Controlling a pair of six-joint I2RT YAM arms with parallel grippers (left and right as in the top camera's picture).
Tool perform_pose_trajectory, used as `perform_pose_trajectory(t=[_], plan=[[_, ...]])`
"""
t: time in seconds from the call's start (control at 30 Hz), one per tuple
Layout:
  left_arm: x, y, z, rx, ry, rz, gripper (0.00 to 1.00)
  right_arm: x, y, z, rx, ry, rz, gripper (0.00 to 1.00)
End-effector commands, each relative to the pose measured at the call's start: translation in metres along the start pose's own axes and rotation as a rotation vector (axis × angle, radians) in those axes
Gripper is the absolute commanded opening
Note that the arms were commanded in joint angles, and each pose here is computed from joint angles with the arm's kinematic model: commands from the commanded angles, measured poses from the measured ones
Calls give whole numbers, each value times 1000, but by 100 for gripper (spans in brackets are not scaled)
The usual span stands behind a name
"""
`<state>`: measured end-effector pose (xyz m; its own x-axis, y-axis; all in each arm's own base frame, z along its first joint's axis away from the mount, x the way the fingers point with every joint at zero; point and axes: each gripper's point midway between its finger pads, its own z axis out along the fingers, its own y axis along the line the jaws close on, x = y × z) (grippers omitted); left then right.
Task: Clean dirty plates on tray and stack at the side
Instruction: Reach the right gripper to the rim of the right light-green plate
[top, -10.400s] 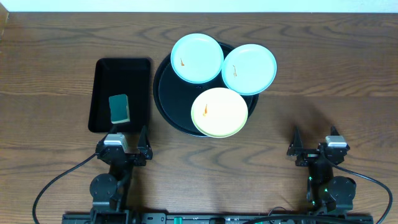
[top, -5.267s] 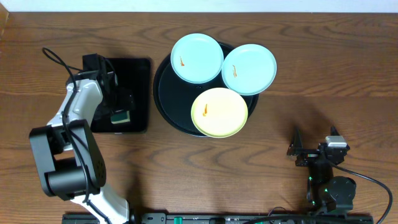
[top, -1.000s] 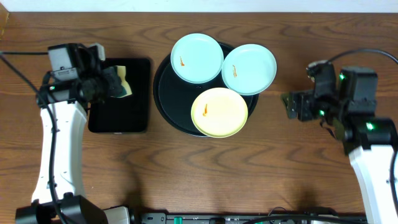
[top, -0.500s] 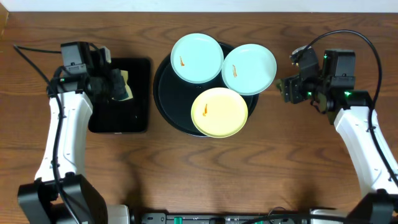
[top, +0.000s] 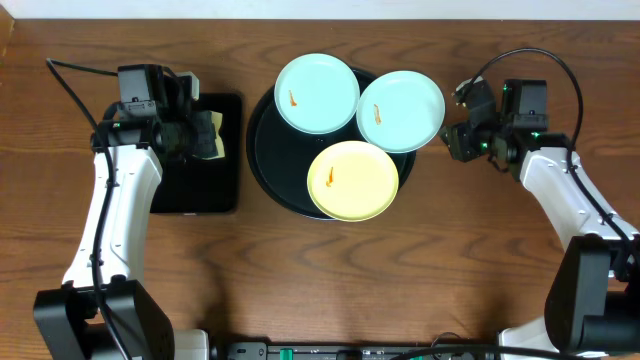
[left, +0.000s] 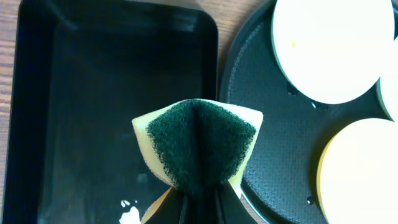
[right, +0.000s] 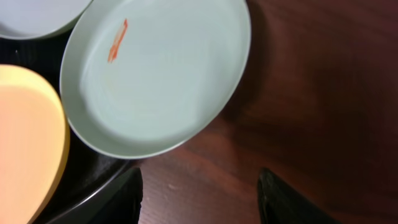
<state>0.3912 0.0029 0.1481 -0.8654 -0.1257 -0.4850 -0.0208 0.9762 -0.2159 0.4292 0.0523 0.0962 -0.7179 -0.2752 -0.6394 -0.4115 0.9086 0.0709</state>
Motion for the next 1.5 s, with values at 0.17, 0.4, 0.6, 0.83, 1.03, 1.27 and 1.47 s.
perform_pose_trajectory(t=[0.17, 0.4, 0.6, 0.83, 1.03, 1.27, 1.47], plan=[[19, 5, 12, -13, 49, 11, 8, -10, -6, 16, -11, -47, 9, 53], [19, 6, 13, -18, 51, 10, 8, -12, -2, 18, -42, -55, 76, 44], [23, 11, 12, -47, 67, -2, 8, -66, 42, -62, -154, -216, 150, 43], [30, 11, 12, -47, 94, -14, 8, -28, 90, -100, -150, -43, 274, 51], [28, 8, 12, -29, 85, -25, 8, -10, 40, -87, 240, 27, 185, 71], [25, 7, 12, -21, 73, -21, 8, -33, 8, -35, 158, -60, 95, 71], [25, 7, 12, -22, 73, -21, 8, -22, -10, 24, 26, -74, 133, 64]])
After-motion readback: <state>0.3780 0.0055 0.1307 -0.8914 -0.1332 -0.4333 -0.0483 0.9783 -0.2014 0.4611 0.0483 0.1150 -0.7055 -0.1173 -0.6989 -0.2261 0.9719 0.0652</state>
